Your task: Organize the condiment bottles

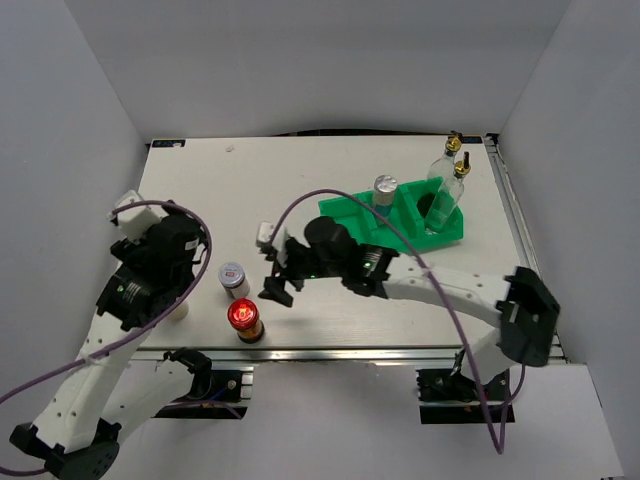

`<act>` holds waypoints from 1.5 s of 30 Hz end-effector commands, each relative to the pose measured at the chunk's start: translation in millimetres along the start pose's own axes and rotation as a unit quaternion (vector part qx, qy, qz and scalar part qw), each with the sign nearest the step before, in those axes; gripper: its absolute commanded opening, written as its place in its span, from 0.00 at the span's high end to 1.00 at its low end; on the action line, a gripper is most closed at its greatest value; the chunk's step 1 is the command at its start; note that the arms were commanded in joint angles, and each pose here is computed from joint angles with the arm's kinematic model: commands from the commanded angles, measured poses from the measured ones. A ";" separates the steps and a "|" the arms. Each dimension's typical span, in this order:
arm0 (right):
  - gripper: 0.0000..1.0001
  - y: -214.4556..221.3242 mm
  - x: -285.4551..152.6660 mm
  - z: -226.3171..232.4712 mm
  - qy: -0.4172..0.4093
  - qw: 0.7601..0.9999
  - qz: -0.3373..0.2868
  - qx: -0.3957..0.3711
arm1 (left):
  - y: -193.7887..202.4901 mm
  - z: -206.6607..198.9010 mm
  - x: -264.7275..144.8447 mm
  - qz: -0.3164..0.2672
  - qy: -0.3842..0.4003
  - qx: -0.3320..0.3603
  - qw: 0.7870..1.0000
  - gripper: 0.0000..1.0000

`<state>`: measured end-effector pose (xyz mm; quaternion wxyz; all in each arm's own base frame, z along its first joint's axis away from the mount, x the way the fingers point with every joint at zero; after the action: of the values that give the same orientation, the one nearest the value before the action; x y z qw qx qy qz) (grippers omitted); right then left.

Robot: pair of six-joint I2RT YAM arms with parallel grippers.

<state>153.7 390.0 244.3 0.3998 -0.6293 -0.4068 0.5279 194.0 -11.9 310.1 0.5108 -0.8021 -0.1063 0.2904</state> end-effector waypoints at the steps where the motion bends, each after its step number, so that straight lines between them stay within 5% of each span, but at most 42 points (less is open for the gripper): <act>1: 0.11 -62.0 37.7 6.9 -0.059 0.989 -0.124 -0.056 | -26.6 35.3 -14.2 -0.058 -0.064 -0.025 0.996 0.02; 9: 0.11 -68.3 138.5 22.1 -0.116 0.981 -0.145 -0.051 | -48.8 16.3 -11.8 -0.083 -0.067 -0.016 0.994 0.02; 13: 0.11 -68.6 146.4 13.0 -0.075 0.988 -0.135 -0.031 | -49.9 5.8 -6.5 -0.080 -0.071 0.002 0.994 0.02; 22: 0.11 -38.8 51.3 -25.3 0.047 0.986 -0.151 0.054 | -16.6 -11.2 13.6 -0.020 -0.041 -0.008 0.999 0.02; 33: 0.11 -2.7 -75.7 -69.8 0.178 0.963 -0.167 0.116 | 11.8 12.4 81.6 0.149 -0.092 -0.023 0.984 0.02; 41: 0.11 29.6 -117.4 -75.4 0.258 0.945 -0.149 0.134 | 35.7 57.6 77.9 0.208 -0.182 0.004 0.961 0.02; 45: 0.11 37.3 -121.1 -78.8 0.269 0.941 -0.146 0.143 | 30.5 69.7 67.7 0.191 -0.199 0.003 0.961 0.02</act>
<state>216.5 263.5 259.6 0.6386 -0.6181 -0.3042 0.3430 222.9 55.3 230.6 0.4133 -0.7391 -0.0424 0.5302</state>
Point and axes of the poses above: each gripper's point midway between its finger pads, its own x axis out along the fingers, its own z axis along the line the jaws close on, y = z × x, the point moved 5 cm from there along -x, back along the fingers, and after that the axes turned 4 degrees about -x, right-handed, at the moved point
